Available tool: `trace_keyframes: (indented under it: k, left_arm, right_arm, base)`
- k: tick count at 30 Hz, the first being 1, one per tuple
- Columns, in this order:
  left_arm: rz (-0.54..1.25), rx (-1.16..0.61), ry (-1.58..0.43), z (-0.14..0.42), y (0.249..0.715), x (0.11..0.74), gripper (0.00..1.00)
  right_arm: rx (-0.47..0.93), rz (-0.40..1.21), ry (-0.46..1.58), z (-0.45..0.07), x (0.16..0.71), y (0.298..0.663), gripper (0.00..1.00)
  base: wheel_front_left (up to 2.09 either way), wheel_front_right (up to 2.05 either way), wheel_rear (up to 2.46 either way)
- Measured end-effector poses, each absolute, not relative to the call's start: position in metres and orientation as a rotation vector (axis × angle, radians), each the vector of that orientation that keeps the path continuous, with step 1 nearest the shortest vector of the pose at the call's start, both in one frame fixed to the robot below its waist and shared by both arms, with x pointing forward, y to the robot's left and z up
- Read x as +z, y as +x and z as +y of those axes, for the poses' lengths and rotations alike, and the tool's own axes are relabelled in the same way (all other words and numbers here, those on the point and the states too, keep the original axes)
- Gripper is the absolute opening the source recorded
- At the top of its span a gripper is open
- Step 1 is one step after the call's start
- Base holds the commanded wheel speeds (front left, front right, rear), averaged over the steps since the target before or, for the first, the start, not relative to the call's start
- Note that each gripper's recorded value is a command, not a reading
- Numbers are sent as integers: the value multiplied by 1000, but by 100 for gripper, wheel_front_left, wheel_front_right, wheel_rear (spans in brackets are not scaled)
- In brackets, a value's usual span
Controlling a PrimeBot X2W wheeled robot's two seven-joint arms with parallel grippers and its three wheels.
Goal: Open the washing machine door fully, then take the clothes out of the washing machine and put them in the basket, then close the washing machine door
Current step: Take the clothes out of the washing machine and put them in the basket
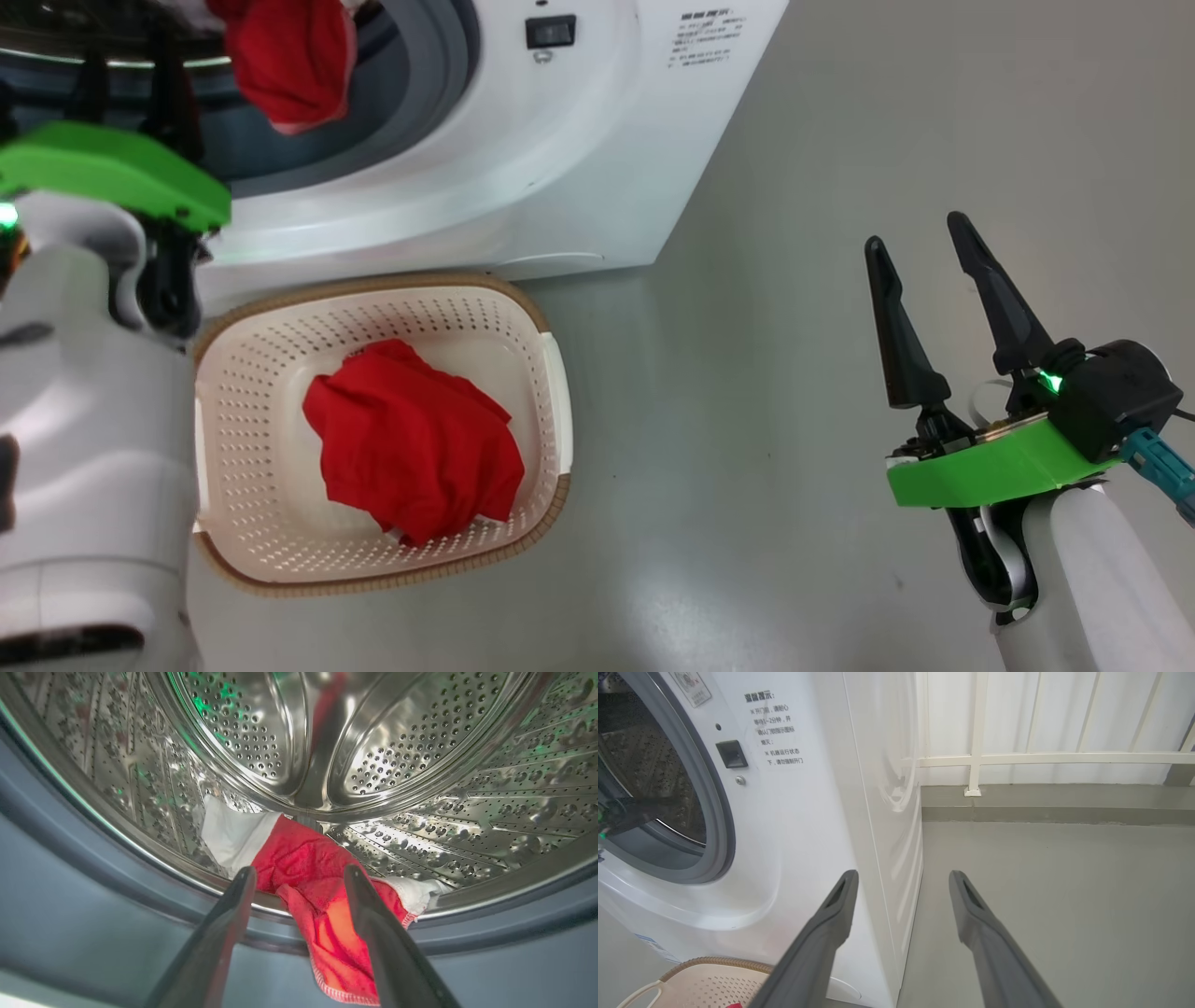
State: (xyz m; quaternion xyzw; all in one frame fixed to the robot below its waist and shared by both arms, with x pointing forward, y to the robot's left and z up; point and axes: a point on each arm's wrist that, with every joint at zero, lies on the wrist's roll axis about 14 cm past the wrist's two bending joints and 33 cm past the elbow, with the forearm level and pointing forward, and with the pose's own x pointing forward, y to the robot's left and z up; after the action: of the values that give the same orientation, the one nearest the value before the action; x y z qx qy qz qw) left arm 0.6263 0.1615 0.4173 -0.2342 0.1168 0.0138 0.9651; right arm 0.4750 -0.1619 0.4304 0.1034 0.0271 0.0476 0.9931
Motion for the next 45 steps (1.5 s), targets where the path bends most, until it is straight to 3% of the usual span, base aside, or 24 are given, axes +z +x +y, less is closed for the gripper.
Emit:
trace_keyframes:
  k: [7,21,22,23,24,45]
  left_arm:
    - [387,-11,-619,133,643,403,100]
    - [642,-142,-548,96,637,359,100]
    - [643,-144,-543,96,637,358,96]
    - [644,-145,-538,97,638,358,38]
    - [645,-147,-532,98,638,357,0]
    - [329,-80,-292,151,630,393,0]
  right_arm:
    - [87,76,202,-165,421,474,100]
    - [70,84,190,-173,414,480,100]
    - [68,84,191,-174,414,480,100]
    - [67,84,193,-174,414,481,100]
    - [66,81,195,-174,415,482,100]
    - [90,37,234,-163,433,486,100]
  base:
    - [0,0,0]
    - [0,0,0]
    - [0,0,0]
    - [0,0,0]
    - [0,0,0]
    - [0,0,0]
